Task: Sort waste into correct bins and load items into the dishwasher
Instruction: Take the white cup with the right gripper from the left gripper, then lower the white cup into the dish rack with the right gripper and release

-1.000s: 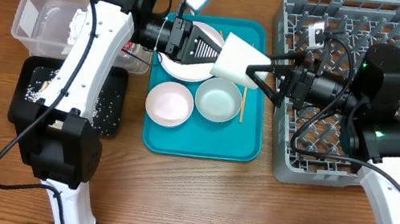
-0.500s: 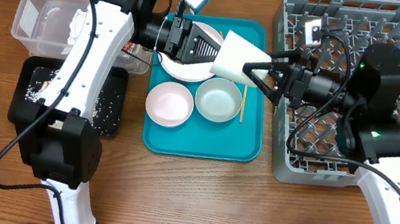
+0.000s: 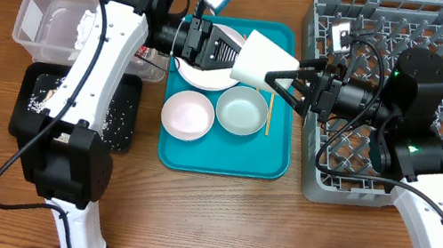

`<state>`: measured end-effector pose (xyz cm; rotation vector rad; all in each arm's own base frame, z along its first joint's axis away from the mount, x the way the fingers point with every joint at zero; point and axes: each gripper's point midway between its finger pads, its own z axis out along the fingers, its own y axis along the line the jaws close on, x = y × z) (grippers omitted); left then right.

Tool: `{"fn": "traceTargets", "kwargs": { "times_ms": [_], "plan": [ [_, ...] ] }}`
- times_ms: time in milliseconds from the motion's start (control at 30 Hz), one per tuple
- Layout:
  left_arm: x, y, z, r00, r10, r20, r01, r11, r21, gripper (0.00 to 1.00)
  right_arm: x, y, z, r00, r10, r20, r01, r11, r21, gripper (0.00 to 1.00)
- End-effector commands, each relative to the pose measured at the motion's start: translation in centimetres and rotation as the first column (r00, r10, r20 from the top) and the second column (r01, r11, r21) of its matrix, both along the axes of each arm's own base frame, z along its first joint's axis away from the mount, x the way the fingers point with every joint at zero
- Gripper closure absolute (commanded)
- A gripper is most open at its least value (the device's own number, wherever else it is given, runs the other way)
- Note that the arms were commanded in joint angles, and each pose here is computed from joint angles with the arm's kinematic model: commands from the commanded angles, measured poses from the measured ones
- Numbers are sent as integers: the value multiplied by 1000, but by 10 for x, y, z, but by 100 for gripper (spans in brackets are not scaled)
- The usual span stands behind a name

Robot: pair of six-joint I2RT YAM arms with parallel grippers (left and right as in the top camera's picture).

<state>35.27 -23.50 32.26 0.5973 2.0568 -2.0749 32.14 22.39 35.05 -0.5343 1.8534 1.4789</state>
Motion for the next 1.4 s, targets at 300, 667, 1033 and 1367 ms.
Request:
{"fn": "traceTargets", "kwargs": {
  "times_ms": [300, 667, 1033, 1367],
  "plan": [
    [2, 0, 5, 1000, -1, 12, 1, 1000, -28, 56, 17, -24, 3, 996, -94, -7, 94, 996, -10, 45],
    [32, 44, -47, 989, 117, 87, -136, 954, 266, 51, 22, -154, -82, 739, -631, -236, 520, 756, -397, 45],
    [48, 92, -125, 971, 209, 115, -225, 644, 731, 50, -36, -193, -140, 456, -883, -108, 449, 333, -829, 41],
    [45, 87, -134, 975, 180, 133, -215, 586, 781, 49, -32, -192, -202, 418, -895, -156, 227, 269, -936, 40]
  ]
}}
